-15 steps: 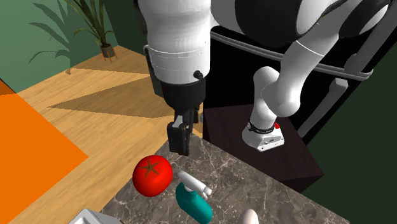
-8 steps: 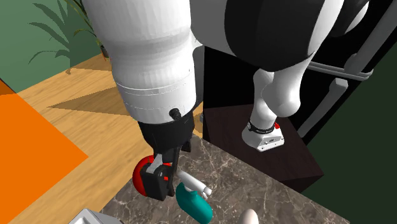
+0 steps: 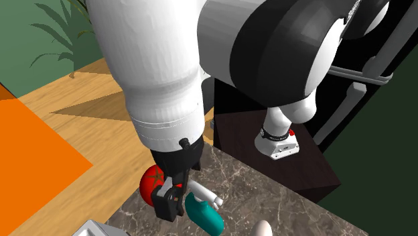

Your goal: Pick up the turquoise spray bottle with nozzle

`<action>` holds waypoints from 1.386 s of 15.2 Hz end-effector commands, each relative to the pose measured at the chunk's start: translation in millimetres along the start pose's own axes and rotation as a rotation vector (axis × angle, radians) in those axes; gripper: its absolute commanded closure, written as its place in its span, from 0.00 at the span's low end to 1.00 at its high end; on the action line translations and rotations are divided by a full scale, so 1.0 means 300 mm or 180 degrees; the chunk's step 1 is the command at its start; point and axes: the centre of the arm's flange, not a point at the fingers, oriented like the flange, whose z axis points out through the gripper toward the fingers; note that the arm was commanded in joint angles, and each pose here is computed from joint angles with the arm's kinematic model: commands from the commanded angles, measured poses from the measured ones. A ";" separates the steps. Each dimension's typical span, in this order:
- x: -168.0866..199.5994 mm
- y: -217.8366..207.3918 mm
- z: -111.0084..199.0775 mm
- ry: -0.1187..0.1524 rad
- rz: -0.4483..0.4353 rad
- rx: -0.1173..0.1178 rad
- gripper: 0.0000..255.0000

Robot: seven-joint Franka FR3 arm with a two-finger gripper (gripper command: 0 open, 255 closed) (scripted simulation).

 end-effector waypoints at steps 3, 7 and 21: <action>0.000 0.001 0.007 0.0001 0.0000 0.0001 1.00; 0.001 0.001 0.007 0.0001 0.0000 0.0001 1.00; -0.015 -0.015 -0.187 0.0001 0.0000 0.0001 1.00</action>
